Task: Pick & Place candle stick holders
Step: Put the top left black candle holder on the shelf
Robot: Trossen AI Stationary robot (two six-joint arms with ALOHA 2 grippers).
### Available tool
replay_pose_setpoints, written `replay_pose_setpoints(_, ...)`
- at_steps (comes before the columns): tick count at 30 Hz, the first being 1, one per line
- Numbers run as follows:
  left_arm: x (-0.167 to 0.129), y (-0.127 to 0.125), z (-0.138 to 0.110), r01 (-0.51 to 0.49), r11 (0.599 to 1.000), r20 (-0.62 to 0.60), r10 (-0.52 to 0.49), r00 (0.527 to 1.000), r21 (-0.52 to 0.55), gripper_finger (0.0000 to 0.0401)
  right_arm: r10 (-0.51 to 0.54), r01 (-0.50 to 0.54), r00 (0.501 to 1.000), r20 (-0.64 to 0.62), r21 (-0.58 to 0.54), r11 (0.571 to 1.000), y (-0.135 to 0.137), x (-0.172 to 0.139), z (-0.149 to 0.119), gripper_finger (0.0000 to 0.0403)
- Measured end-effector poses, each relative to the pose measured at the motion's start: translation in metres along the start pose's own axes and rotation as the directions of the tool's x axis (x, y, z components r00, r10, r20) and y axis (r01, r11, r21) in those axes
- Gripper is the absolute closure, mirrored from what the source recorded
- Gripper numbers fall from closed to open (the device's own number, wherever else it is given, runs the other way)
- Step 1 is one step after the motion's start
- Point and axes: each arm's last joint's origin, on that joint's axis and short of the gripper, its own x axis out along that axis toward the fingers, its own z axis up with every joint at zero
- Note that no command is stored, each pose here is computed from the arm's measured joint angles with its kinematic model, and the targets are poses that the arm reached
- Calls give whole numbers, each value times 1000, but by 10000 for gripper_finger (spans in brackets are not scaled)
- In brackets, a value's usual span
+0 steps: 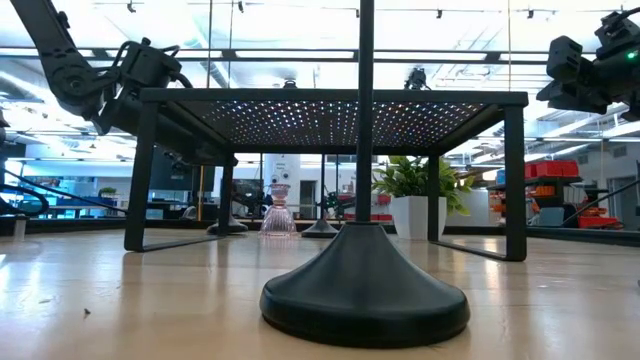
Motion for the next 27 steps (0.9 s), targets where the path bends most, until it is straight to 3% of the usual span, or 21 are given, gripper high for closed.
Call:
replay_pose_setpoints(7,0,-1,0,45,999,-6,-45,999,-1,385,0,0,1000,0,0,1000,0,0,0,273)
replay_pose_setpoints(16,-3,2,4,3,1000,8,-3,1000,-23,388,0,0,1000,0,0,1000,0,0,0,273)
replay_pose_setpoints(27,-32,10,40,34,998,151,-26,988,-54,388,0,0,1000,0,0,1000,0,0,0,273)
